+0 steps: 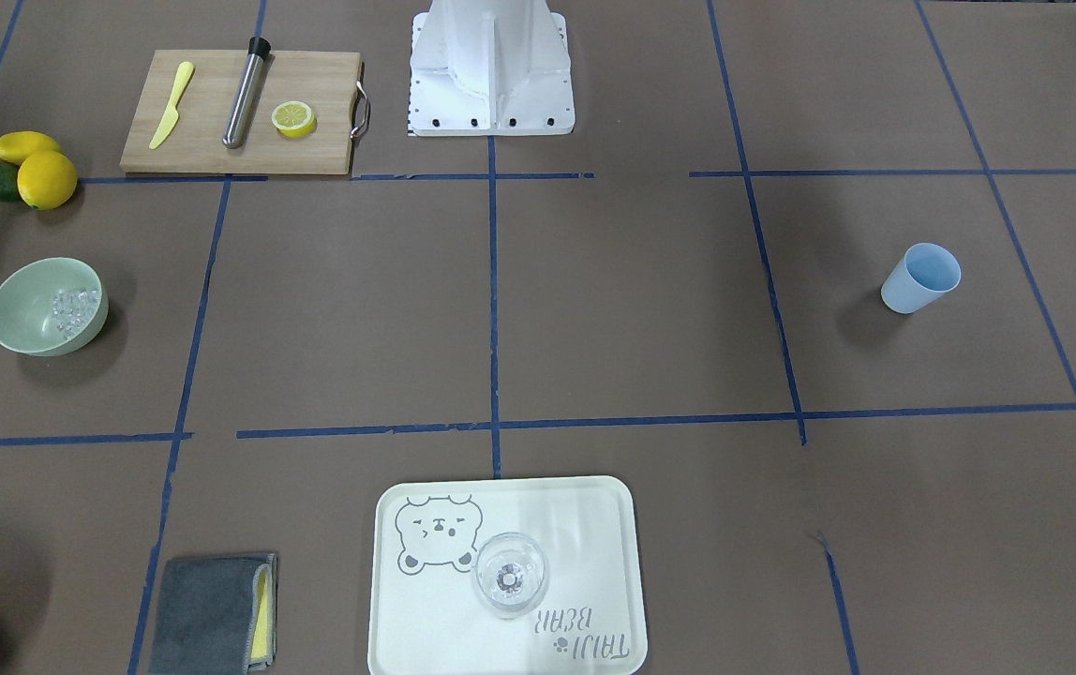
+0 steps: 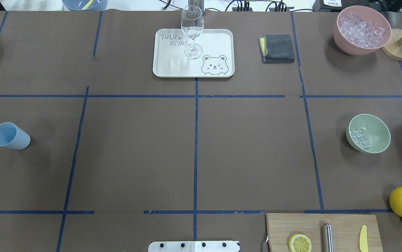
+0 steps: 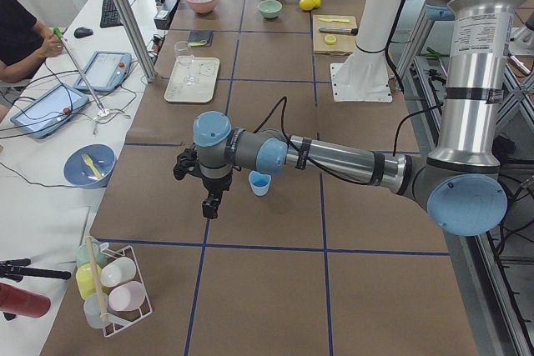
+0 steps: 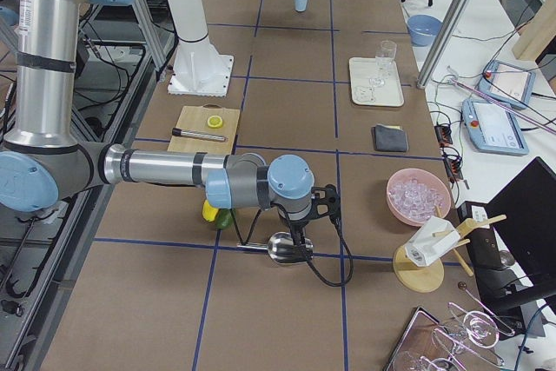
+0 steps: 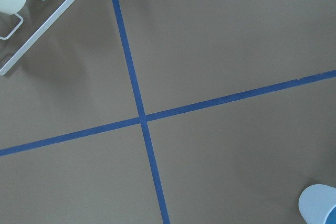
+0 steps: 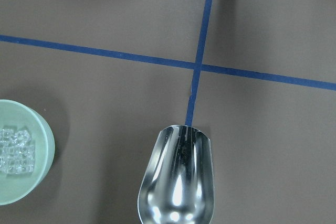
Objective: Pour ice into bowl
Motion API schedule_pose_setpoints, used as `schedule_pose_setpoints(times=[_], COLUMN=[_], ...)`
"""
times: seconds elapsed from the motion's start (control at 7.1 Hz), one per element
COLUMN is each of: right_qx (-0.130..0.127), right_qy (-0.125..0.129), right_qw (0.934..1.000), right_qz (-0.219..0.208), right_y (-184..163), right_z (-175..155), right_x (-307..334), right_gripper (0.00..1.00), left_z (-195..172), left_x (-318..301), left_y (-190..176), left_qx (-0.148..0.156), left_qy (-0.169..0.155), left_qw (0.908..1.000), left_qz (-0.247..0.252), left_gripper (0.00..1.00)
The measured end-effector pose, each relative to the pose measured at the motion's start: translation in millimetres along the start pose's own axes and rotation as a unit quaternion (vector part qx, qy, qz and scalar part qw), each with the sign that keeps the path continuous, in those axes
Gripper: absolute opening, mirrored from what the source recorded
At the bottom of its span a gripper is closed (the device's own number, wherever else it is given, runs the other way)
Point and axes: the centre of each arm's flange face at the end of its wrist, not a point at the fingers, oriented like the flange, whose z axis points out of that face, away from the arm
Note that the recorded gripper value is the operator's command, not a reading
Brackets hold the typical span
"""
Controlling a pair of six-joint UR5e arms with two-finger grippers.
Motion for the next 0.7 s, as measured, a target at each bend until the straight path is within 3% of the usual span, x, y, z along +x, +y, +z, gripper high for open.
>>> schedule_pose_setpoints(times=[0.7], right_qx=[-0.012], right_qy=[0.001], right_qw=[0.9996], right_qz=[0.026], right_y=[-2], right_z=[-14], right_x=[-3], right_gripper=[1.0], left_z=[4], left_x=[-10], left_y=[13], left_qx=[-0.006], left_qy=[0.002], left_qw=[0.9999], left_qz=[-0.012], left_gripper=[1.0])
